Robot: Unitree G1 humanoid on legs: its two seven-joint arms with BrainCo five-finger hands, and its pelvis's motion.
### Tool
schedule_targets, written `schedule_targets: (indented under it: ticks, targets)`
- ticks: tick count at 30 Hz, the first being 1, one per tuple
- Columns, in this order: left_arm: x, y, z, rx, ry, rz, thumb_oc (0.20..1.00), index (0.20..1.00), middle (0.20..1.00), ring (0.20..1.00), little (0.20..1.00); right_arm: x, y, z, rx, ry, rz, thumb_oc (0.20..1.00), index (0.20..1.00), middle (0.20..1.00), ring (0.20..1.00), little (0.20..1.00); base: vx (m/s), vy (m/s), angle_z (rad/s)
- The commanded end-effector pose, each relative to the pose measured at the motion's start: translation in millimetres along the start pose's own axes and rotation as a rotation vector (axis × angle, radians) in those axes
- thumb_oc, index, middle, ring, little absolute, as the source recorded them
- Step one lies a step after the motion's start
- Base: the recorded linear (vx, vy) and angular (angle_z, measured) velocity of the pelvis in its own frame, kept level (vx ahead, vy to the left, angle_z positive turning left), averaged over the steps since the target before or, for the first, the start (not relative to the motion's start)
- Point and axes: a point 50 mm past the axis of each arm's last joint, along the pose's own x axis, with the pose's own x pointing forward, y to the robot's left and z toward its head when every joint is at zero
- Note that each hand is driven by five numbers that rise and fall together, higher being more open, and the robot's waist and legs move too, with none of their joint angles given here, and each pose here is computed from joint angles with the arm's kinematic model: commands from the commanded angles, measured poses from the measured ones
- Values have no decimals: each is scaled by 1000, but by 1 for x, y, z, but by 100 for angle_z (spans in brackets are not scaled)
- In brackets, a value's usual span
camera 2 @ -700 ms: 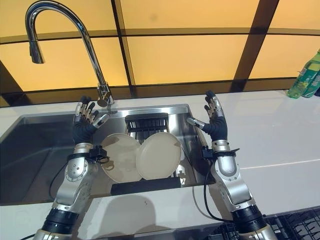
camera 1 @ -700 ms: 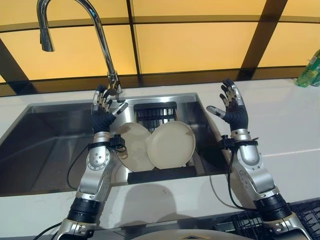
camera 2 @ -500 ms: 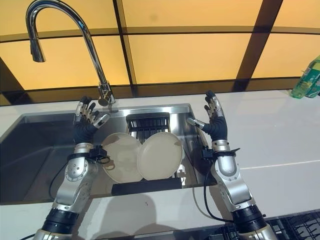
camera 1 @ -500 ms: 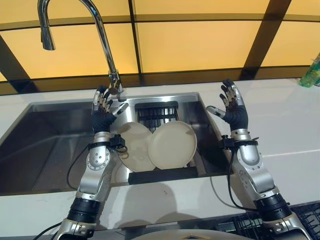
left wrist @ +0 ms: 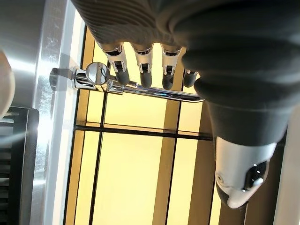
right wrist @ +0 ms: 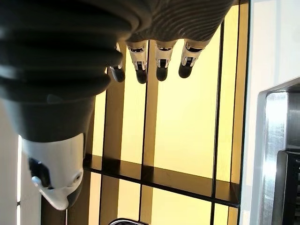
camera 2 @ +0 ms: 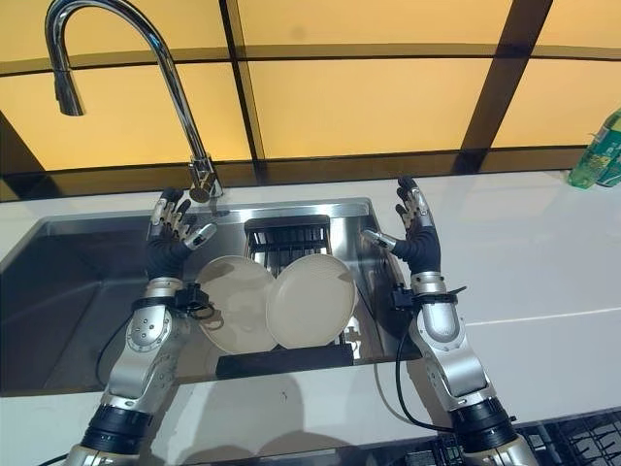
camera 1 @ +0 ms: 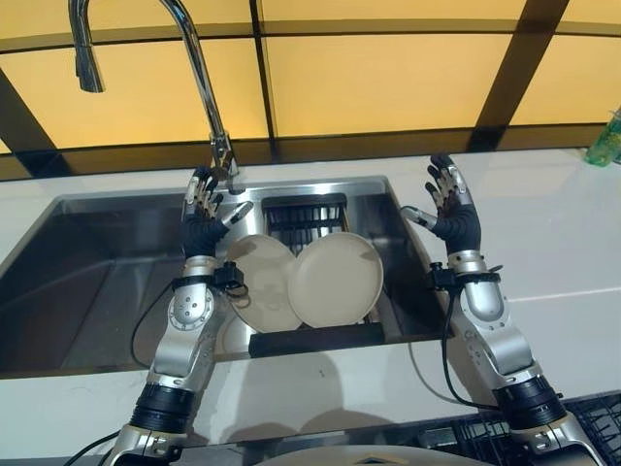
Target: Pick up plates and place into dishwasher.
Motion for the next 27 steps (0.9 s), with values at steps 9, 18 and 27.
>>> schedule_targets:
  ticks: [9,18,27]
  targets:
    - [32,14,36,198,-167,-66,1000,1000,1000,1000,1000,23,-7,28,-3,-130,53,1000,1000,1000,1000,1000,-3,-44,4]
    - [53,14,35,315,-148,-104,1000,1000,1000,1000,1000,26,-2,27,5,-117,71,1000,1000,1000,1000,1000,85,137,-7]
    - [58,31,29,454,-131,-73,1000,1000,1000,1000,1000,10,0,12,24,-52,85,1000,1000,1000,1000,1000,105,64,-18]
